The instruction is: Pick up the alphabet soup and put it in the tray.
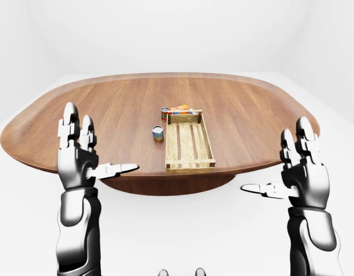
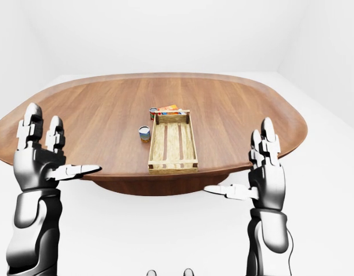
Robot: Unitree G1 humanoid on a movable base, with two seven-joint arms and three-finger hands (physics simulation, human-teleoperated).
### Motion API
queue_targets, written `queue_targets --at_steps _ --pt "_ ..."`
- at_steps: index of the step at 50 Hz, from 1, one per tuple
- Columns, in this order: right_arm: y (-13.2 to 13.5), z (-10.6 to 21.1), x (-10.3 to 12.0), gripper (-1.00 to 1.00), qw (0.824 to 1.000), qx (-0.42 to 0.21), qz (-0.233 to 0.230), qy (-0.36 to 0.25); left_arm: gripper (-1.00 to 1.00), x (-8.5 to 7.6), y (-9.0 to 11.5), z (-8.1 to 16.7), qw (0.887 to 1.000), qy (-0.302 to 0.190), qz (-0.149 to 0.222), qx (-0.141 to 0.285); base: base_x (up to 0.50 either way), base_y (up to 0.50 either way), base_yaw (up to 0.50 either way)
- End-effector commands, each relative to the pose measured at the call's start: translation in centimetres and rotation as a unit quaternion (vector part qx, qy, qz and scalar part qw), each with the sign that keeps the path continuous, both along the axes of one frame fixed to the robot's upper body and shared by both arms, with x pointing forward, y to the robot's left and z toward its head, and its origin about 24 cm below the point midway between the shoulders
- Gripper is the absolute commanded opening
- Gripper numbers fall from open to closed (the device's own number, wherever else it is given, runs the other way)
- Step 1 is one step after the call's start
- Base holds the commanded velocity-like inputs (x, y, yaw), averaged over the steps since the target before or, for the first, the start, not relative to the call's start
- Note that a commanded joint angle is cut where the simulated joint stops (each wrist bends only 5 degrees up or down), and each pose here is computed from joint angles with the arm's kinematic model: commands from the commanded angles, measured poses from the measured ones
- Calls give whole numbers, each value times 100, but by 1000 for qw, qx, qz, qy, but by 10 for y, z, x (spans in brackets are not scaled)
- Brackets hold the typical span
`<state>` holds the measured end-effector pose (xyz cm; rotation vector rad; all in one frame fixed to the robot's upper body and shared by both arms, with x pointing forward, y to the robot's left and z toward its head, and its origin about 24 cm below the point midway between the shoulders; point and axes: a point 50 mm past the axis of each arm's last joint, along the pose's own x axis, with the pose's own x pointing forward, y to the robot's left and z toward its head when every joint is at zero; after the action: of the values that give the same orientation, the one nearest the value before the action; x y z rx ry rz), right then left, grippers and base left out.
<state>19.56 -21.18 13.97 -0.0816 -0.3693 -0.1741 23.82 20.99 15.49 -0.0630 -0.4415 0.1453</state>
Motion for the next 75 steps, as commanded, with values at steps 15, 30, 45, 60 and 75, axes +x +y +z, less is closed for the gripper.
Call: queue_targets --at_steps 15,30,45,60,75 --pt "0 11 -8 99 1000 -8 -2 -24 100 -4 3 9 1000 -23 4 -9 0 -50 0" --pt "4 11 -7 99 1000 -21 5 -20 100 -3 1 5 1000 -12 2 -7 16 -1 0" --pt "5 12 -8 99 999 -33 7 -20 100 -5 0 8 1000 -20 1 -6 50 -2 0" --pt "6 12 -6 99 999 -40 7 -17 100 -3 -2 -10 1000 19 -5 -9 50 0 0" --pt "8 13 -6 99 999 -43 8 -19 100 -3 -1 -14 1000 26 -4 -11 50 0 0"
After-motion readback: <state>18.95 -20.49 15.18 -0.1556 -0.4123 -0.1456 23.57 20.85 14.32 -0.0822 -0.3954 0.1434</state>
